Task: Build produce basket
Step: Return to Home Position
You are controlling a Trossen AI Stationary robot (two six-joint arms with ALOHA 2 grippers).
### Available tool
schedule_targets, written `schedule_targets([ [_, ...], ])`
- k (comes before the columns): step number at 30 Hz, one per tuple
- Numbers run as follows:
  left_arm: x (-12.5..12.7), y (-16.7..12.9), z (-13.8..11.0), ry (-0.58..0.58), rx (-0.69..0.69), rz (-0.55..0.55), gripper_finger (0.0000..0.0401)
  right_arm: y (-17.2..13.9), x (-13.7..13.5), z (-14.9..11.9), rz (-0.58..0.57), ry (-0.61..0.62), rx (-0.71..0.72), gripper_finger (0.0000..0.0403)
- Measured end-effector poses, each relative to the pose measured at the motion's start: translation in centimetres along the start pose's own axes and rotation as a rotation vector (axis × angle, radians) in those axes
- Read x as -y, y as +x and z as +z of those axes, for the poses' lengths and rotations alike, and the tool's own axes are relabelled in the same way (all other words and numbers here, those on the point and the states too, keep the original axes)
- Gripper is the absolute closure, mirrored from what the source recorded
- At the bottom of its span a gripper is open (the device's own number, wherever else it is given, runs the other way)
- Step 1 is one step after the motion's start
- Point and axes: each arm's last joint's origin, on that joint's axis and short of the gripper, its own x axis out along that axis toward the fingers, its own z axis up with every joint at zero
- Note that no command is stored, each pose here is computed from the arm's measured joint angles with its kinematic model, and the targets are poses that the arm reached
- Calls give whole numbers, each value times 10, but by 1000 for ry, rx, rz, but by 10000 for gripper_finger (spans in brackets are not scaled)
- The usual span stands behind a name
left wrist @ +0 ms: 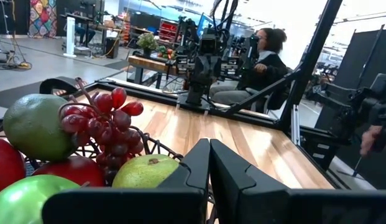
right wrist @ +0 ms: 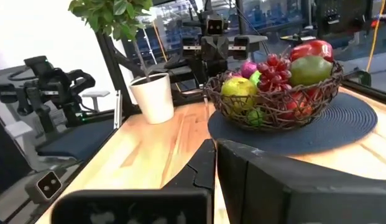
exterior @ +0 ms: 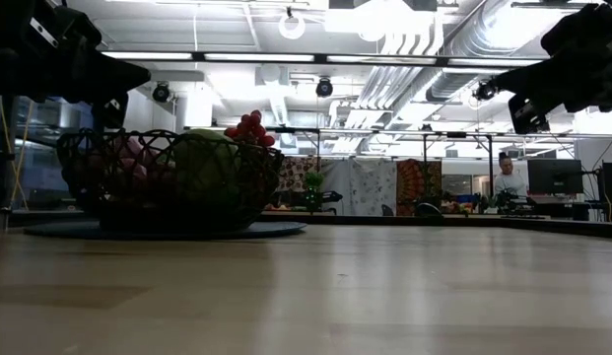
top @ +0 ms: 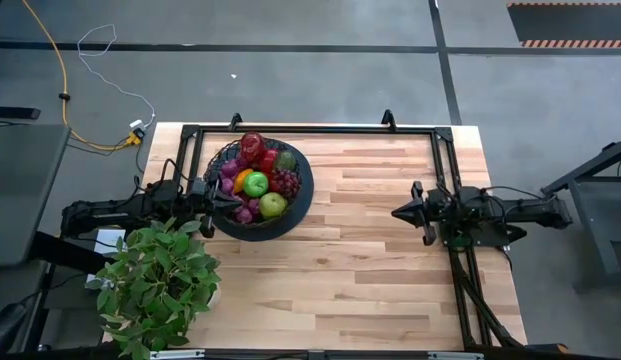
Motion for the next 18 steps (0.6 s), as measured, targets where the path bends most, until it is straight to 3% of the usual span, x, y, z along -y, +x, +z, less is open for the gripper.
schedule_targets([
  [18,0,0,0,0,0,0,400,0,0,0,-13,69,-1,403],
])
